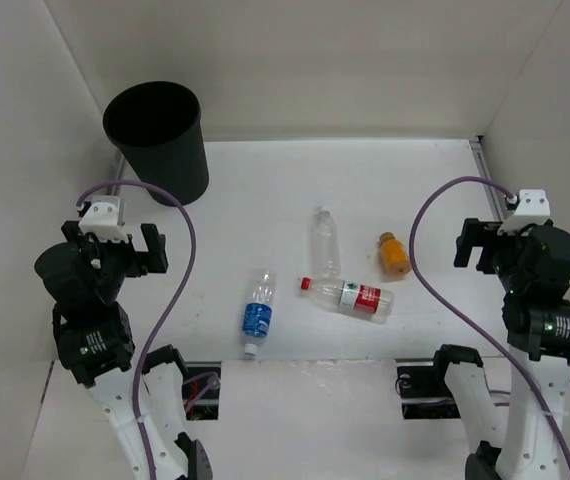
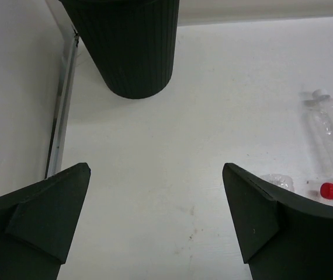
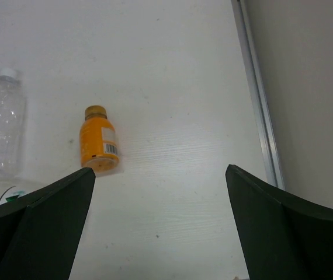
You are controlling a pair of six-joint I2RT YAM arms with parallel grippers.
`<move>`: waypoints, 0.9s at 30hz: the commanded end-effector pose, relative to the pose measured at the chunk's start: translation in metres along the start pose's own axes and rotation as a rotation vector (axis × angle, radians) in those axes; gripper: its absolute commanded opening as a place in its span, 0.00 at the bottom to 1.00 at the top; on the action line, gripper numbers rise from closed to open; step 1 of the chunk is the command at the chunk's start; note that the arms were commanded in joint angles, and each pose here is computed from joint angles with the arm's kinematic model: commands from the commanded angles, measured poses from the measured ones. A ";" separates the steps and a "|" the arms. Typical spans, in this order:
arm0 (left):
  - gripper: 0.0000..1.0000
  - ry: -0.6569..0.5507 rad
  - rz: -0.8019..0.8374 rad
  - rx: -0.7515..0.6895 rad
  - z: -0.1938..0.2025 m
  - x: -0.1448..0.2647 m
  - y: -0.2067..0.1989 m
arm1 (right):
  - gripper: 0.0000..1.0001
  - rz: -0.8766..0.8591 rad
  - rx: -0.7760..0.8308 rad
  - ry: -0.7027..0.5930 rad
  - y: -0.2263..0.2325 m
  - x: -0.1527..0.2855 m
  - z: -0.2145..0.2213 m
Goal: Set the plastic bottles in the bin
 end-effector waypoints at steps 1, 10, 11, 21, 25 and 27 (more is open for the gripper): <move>1.00 0.036 0.018 0.014 0.010 -0.004 -0.002 | 1.00 -0.066 0.008 -0.088 0.010 0.004 -0.015; 1.00 0.049 0.046 0.028 0.018 -0.005 -0.009 | 1.00 -0.083 -0.051 -0.077 0.011 0.008 -0.007; 1.00 0.052 0.052 0.035 0.020 -0.005 -0.010 | 1.00 -0.074 -0.064 -0.078 0.009 0.009 -0.004; 1.00 0.056 0.005 0.087 0.029 -0.005 -0.005 | 1.00 -0.176 -0.278 -0.103 0.024 0.029 0.024; 1.00 0.059 0.002 0.089 0.027 -0.006 -0.002 | 1.00 -0.172 -0.327 -0.042 0.022 0.015 0.033; 1.00 0.055 -0.016 0.093 0.026 -0.004 0.000 | 1.00 -0.200 -0.342 -0.041 0.025 0.017 0.034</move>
Point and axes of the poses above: each gripper's point midway between its finger pads, its own x axis back along the fingers, its own y axis along the line the jaws close on, z = x × y, the point moved 5 cm from there along x, back along the fingers, and after that the axes turned 15 degrees about -x, right-handed, at the moved point
